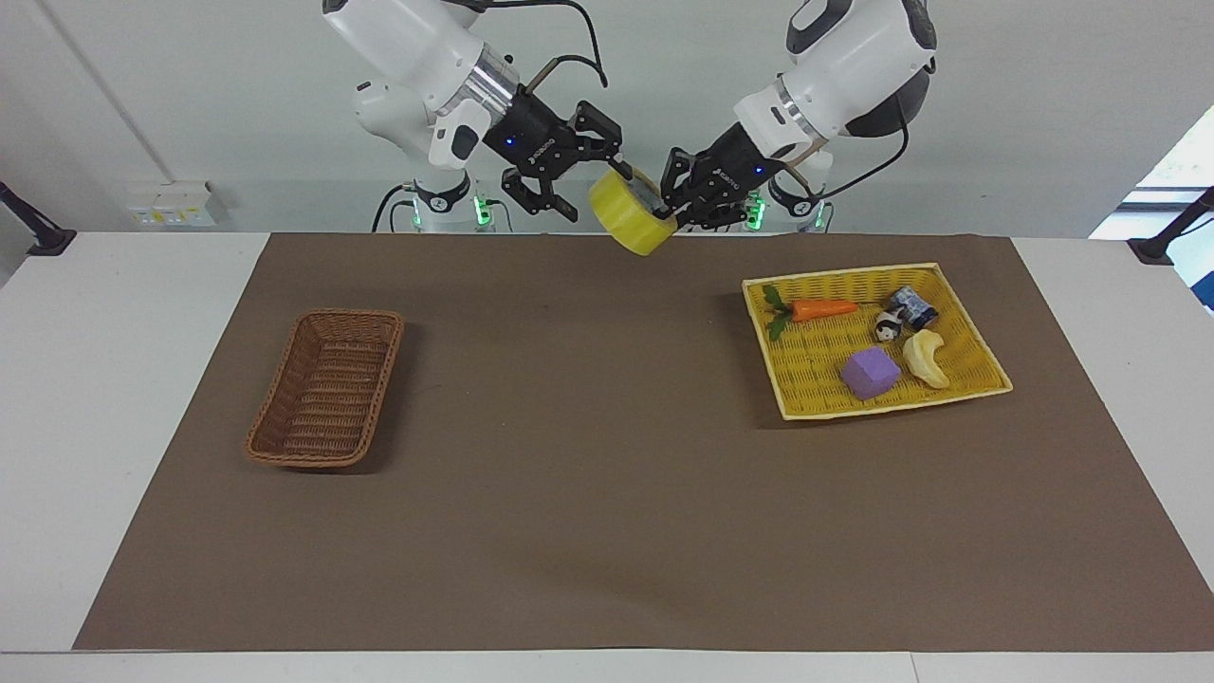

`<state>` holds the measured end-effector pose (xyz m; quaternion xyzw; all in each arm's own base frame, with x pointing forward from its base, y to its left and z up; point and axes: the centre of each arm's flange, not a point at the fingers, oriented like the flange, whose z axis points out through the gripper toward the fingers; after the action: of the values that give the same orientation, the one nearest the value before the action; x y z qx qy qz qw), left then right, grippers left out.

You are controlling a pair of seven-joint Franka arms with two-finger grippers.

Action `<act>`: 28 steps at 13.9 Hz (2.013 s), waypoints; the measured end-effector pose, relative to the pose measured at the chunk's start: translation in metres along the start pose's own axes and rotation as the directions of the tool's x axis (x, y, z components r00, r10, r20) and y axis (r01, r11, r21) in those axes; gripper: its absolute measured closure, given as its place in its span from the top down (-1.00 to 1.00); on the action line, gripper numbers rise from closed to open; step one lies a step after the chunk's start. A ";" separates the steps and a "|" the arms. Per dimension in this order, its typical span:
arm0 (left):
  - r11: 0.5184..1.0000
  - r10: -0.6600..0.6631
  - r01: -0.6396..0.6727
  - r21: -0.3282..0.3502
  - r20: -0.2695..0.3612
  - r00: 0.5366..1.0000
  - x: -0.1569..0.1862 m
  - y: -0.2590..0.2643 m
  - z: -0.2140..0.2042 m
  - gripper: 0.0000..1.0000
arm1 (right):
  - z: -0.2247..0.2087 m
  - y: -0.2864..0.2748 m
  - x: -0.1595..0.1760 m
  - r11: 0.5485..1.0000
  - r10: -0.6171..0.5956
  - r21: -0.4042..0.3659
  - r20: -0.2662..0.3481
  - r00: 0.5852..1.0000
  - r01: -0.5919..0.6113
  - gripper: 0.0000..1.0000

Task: Move tape to another basket
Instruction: 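Grasp the tape with the right gripper while the left gripper releases it, then carry the tape over the wicker basket while the left gripper withdraws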

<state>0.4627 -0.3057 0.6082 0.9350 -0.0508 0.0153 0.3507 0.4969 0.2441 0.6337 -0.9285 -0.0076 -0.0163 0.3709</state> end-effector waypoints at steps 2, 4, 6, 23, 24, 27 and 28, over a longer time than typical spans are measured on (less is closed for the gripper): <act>1.000 0.003 -0.003 -0.003 -0.010 1.000 -0.001 0.005 0.002 -0.56 | 0.004 -0.005 -0.004 1.000 -0.001 -0.001 0.008 1.000 0.001 1.00; 1.000 0.002 -0.002 -0.007 -0.026 1.000 0.000 0.006 0.001 -0.56 | 0.004 -0.004 -0.003 1.000 0.000 -0.002 0.006 1.000 0.000 0.91; 1.000 0.001 -0.001 -0.007 -0.029 1.000 0.000 0.006 0.001 -0.56 | 0.002 -0.002 -0.002 1.000 0.007 -0.002 0.002 1.000 -0.007 0.50; 0.995 -0.095 0.095 0.007 -0.034 0.995 0.002 -0.007 -0.023 1.00 | -0.035 0.077 0.027 0.972 0.107 -0.198 -0.098 0.989 -0.125 -1.00; 0.994 -0.096 0.097 0.051 -0.029 0.995 0.005 -0.018 -0.027 1.00 | -0.039 0.095 0.031 0.962 0.114 -0.238 -0.104 0.988 -0.136 -1.00; 0.975 -0.105 0.104 0.198 -0.008 0.994 0.010 -0.055 -0.041 1.00 | -0.043 0.152 0.038 0.910 0.112 -0.389 -0.099 0.989 -0.142 -1.00; 0.962 -0.119 0.117 0.245 -0.009 0.993 0.014 -0.071 -0.049 1.00 | -0.044 0.174 0.042 0.884 0.093 -0.451 -0.085 0.992 -0.121 -1.00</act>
<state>0.4841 -0.2211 0.5998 0.9725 0.0064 -0.0022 0.2326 0.5422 0.0874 0.5469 -0.9876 0.0589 -0.0253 0.1433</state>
